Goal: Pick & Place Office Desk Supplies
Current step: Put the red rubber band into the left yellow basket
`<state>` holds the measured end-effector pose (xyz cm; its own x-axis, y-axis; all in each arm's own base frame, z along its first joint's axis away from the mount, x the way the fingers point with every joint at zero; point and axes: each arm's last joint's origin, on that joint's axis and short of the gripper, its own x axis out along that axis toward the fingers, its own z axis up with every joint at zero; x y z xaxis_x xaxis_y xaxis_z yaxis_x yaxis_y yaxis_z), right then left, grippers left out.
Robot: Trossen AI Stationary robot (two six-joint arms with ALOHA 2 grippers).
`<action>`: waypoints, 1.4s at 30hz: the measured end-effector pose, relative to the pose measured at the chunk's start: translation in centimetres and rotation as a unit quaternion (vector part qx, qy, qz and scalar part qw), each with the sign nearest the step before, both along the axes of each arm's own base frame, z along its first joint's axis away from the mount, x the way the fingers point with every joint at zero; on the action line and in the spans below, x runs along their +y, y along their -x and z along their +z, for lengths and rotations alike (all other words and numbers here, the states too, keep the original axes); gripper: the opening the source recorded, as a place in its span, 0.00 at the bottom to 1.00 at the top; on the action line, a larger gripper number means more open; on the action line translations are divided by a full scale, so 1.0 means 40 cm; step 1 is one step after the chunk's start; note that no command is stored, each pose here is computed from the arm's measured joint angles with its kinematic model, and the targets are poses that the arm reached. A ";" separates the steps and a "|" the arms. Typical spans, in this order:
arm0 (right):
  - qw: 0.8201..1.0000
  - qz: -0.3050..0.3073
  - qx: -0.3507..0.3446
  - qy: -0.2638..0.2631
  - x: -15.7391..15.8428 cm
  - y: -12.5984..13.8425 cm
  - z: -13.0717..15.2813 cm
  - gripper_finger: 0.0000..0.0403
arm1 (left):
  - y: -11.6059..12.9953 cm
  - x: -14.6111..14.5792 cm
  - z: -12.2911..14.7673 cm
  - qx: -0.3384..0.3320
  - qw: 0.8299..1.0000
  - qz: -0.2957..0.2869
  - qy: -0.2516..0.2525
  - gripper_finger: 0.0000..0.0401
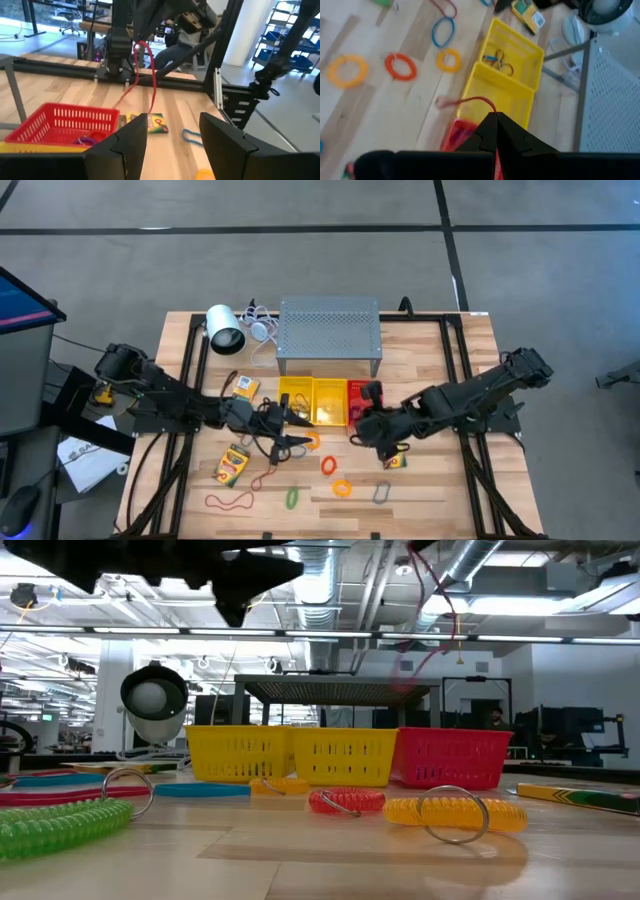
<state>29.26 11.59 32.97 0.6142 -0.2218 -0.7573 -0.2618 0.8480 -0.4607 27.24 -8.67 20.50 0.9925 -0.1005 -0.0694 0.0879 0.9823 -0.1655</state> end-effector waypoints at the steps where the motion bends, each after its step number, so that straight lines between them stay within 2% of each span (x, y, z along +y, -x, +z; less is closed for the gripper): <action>1: 1.000 0.000 -0.007 -0.001 -0.004 -0.006 0.002 0.00 | -0.008 -0.003 0.001 -0.001 1.000 0.000 -0.005 0.44; 6: 1.000 0.011 -0.024 -0.011 -0.017 -0.022 0.009 0.00 | -0.043 -0.011 0.015 -0.010 0.999 0.013 -0.045 0.44; 10: 0.999 0.011 -0.033 -0.013 -0.021 -0.028 0.012 0.00 | -0.064 -0.002 0.025 0.001 0.998 0.034 -0.053 0.44; 18: 0.999 0.023 -0.044 -0.007 -0.020 -0.034 0.016 0.00 | -0.085 0.002 0.057 -0.002 0.998 0.042 -0.052 0.44; 42: 0.992 0.052 -0.118 0.001 -0.038 -0.075 0.045 0.00 | -0.089 0.010 0.060 -0.003 0.998 0.046 -0.046 0.44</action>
